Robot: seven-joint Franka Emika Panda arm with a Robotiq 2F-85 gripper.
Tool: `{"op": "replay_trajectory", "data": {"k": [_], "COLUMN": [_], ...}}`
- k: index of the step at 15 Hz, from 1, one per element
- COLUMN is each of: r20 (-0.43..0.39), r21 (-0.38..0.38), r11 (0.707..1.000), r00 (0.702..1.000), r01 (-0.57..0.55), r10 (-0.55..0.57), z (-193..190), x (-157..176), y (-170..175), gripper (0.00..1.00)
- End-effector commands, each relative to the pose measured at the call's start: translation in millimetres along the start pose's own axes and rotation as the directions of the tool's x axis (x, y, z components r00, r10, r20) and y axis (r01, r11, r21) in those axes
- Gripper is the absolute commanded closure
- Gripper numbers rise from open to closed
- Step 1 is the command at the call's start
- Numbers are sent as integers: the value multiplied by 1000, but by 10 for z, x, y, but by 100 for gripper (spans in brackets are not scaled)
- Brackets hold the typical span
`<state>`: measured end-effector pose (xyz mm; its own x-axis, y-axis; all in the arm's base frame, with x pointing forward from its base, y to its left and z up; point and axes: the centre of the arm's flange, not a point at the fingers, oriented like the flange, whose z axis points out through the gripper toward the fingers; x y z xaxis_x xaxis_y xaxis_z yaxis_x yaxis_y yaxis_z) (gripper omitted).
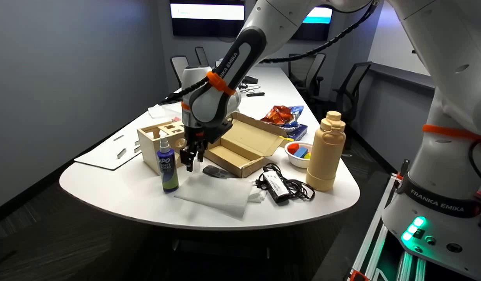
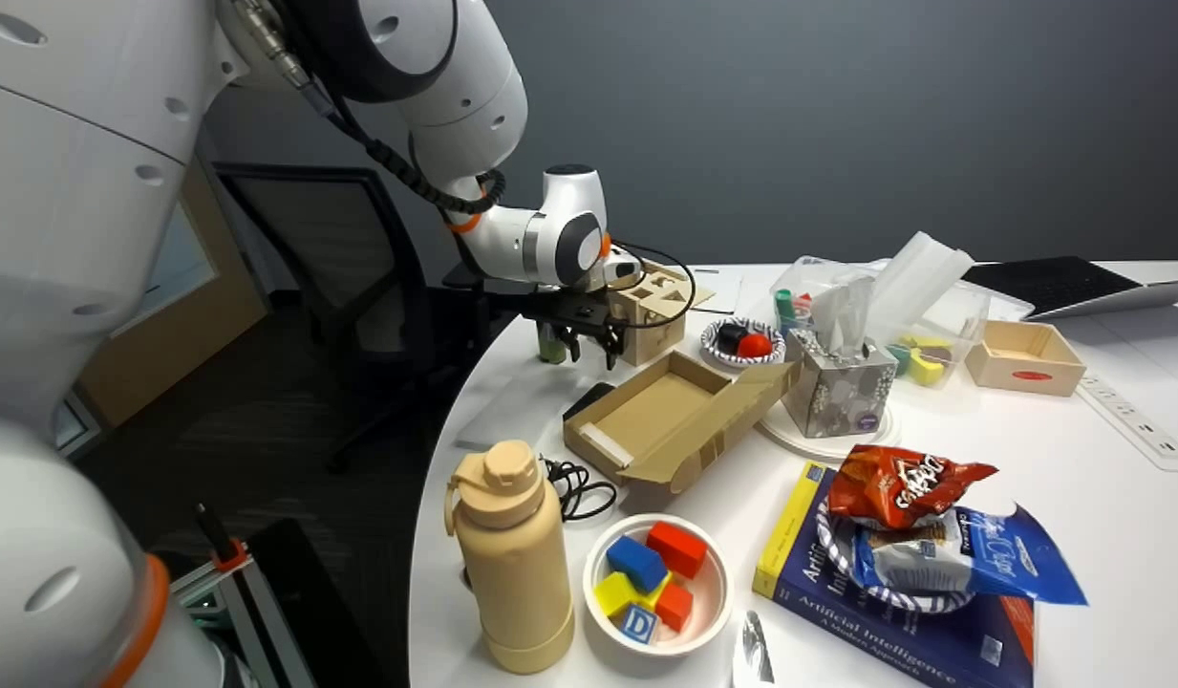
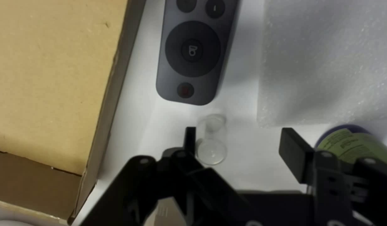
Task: Remove the lid from the blue bottle.
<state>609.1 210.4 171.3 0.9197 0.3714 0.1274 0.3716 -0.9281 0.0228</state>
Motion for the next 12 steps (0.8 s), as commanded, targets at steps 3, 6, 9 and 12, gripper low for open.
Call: {"op": "replay_trajectory", "data": {"k": [3, 6, 9, 12], "r20": [-21, 16, 48, 75], "r21": [-8, 20, 28, 27], "r11": [1000, 1000, 1000, 999], "r00": [1000, 1000, 999, 997], "r01": [15, 0, -13, -21], "r10": [-15, -1, 12, 19], "z": [-119, -13, 116, 290], "x": [18, -25, -104, -202], "y": [-60, -48, -44, -27], "gripper": [0, 0, 0, 0]}}
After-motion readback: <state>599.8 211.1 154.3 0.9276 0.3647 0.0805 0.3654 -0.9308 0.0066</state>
